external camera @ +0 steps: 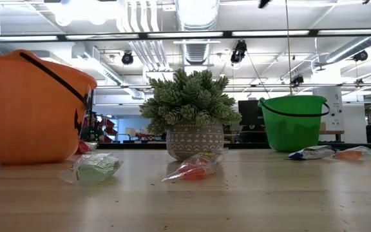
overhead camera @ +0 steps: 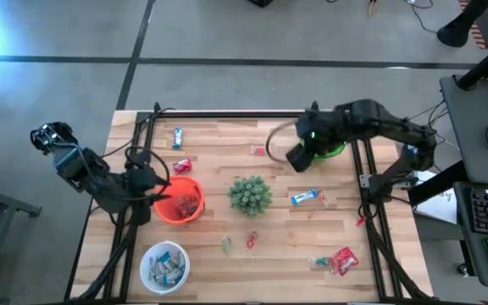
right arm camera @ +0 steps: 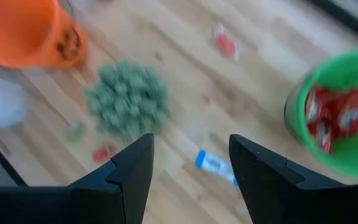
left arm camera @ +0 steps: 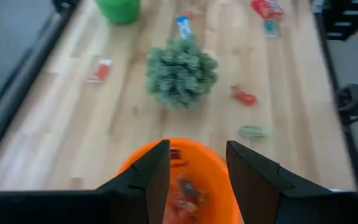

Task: Sort candy
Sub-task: Put the orange gummy into the orange bucket

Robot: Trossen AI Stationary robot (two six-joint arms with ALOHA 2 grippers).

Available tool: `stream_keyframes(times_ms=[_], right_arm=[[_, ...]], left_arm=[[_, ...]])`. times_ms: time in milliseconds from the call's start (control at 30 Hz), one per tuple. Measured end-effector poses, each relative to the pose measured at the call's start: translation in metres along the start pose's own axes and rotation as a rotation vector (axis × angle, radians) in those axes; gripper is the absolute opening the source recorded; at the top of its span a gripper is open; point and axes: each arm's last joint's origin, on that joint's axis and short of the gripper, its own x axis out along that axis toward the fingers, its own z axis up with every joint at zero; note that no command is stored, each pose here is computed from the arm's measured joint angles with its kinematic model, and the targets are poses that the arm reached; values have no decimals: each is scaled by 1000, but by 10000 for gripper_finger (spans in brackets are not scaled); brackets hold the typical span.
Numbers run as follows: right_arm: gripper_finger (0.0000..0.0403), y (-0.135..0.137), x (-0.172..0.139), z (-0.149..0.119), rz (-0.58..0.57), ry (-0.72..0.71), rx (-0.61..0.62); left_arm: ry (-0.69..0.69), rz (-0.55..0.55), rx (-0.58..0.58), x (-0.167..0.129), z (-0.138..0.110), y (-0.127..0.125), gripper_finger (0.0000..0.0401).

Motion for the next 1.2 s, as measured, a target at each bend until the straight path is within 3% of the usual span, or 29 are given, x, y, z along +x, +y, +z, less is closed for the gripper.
stream_keyframes(times_ms=[267,667,1200], right_arm=[[201,3,34,-55,-93,191,52],[201,18,66,-124,-217,426,186],[201,37,94,-213,-287,468,420]], left_arm=[[-8,100,31,-13,-4,16,140],[-41,92,19,-23,-8,27,140],[-27,102,46,-19,-13,28,140]])
